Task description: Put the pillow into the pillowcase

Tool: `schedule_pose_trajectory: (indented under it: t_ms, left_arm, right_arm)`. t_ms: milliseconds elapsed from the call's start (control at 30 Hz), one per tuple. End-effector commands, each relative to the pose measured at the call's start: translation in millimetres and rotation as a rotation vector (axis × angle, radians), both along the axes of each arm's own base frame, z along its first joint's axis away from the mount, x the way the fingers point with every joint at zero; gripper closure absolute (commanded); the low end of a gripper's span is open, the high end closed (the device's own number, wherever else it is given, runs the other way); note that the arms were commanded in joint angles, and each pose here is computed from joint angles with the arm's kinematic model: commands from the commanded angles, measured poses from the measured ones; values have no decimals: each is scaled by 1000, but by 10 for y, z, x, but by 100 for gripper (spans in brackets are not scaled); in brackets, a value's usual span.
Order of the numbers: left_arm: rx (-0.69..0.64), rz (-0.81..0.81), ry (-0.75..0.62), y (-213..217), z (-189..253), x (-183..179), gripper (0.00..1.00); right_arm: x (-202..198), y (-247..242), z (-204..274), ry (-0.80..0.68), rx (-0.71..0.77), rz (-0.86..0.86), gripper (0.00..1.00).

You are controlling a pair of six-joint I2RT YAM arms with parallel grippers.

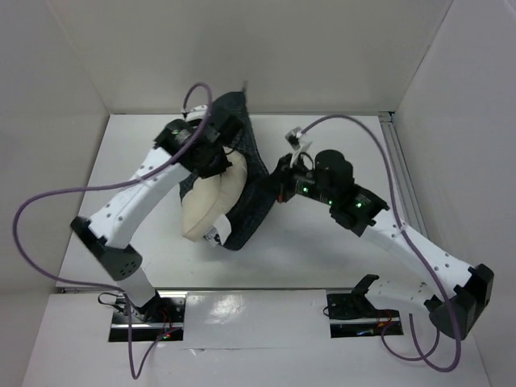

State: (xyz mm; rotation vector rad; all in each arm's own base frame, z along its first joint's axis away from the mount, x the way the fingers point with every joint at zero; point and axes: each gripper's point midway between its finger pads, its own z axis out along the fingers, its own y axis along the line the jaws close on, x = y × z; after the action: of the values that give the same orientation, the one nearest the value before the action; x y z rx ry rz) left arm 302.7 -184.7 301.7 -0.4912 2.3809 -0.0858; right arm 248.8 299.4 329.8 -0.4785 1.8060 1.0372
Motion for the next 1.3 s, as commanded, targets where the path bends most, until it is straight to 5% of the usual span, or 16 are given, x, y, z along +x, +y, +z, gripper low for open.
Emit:
schedule_pose_trajectory:
  t_ms: [0,300,467,600,933,967,1133,1267]
  left_arm:
    - [139,200,86,-92,-799,351,100]
    - [148,238,158,-563,-1457,369,100]
    - [135,258,104,-513,-1193,407,100]
    - [80,226,6,-514,-751,365,100]
    - [43,8,146,-1385,-1285,390,100]
    - [14,-26,123,-1492,-1280,455,91]
    - [-75,-218,38,-1627,-793,222,55]
    - [-90,-269,-23,-1378,-404,45,34]
  right_arm:
    - [-357,-110,-1584,376,-253,58,100]
    - [-451,-465,-1857,418,-347,13,100]
    - [-276,-521,-1562,372,-340,9,100]
    - [-322,-543,-860,259,-277,23,100]
    - [-413,-1389,-1433,435,-410,-430,100]
    - [-405,-1467,-1466,444,-430,-474,93]
    - [-237,-1663,-1248,376,-435,-617,24]
    - [-103,-1653,-1073,335,-424,-647,22]
